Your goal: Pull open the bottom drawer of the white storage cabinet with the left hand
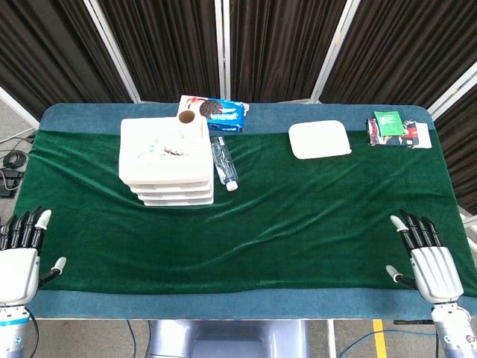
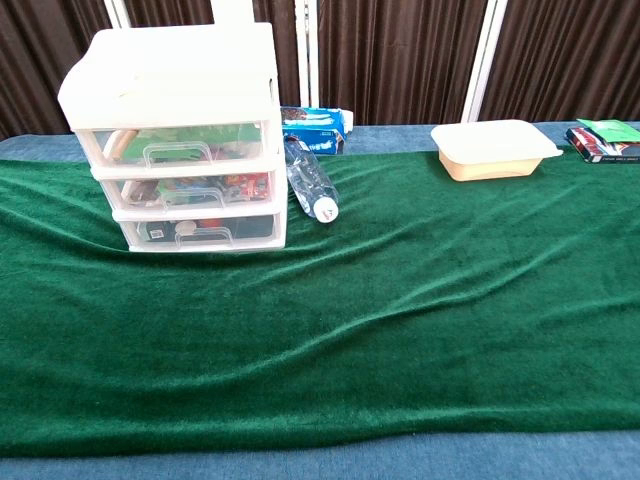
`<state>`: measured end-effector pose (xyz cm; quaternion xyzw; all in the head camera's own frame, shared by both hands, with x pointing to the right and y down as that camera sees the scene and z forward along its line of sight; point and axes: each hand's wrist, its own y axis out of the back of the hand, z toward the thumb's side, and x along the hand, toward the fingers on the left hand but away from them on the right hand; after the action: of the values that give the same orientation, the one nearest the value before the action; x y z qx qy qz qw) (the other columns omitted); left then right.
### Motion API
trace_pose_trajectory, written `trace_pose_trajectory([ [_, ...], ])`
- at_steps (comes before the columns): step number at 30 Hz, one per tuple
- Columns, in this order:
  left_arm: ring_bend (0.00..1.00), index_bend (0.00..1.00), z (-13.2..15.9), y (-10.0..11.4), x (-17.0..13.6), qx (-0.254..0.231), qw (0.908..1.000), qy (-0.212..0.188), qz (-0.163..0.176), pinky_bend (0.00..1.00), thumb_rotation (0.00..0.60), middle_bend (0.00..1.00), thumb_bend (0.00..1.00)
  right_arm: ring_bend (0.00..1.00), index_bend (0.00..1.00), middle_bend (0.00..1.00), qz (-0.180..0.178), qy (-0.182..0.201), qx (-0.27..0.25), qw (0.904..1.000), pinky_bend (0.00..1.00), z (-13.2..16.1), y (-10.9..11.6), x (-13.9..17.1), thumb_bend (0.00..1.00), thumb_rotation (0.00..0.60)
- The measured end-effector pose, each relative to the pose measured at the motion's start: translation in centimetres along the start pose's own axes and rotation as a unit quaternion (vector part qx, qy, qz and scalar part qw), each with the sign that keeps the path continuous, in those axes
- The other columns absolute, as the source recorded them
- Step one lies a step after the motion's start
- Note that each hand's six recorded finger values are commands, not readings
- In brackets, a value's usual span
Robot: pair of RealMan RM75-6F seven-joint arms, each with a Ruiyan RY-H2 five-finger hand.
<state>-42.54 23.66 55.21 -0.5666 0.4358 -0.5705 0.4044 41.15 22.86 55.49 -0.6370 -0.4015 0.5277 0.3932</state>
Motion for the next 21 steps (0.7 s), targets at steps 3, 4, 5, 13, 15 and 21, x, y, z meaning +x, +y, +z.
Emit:
trace_pose_trajectory([
  [3,0.0,0.0,0.0,-0.1,0.1,-0.001,1.0,0.001,-0.002,0.0,0.6,0.0,0.22,0.0,0.04,0.0,0.002,0.001,0.0,1.0,0.0,0.1,-0.1,0.0,0.07,0.6],
  [4,0.0,0.0,0.0,-0.1,0.1,-0.001,1.0,0.0,-0.003,0.0,0.6,0.0,0.22,0.0,0.04,0.0,0.003,0.002,0.001,1.0,0.0,0.1,-0.1,0.0,0.07,0.6],
  [5,0.0,0.0,0.0,-0.2,0.1,-0.003,1.0,0.0,-0.004,0.0,0.6,0.0,0.22,0.0,0.04,0.0,0.003,0.002,0.001,1.0,0.0,0.1,-0.1,0.0,0.07,0.6],
  [13,0.0,0.0,0.6,-0.8,0.5,-0.028,0.9993,-0.011,-0.021,0.0,0.6,0.0,0.22,0.0,0.04,0.0,0.003,-0.001,-0.002,1.0,0.0,0.1,-0.1,-0.2,0.07,0.6],
  [15,0.0,0.0,0.7,-1.0,0.8,-0.038,0.9989,-0.014,-0.024,0.0,0.6,0.0,0.23,0.0,0.04,0.0,0.003,-0.001,-0.002,1.0,0.0,0.1,-0.1,-0.2,0.07,0.6],
  [21,0.52,0.0,1.4,-1.1,1.7,-0.09,0.9958,-0.012,-0.013,0.5,0.6,0.63,0.32,0.0,0.04,0.0,0.003,-0.002,-0.005,1.0,0.0,-0.1,0.0,-0.1,0.07,0.6],
])
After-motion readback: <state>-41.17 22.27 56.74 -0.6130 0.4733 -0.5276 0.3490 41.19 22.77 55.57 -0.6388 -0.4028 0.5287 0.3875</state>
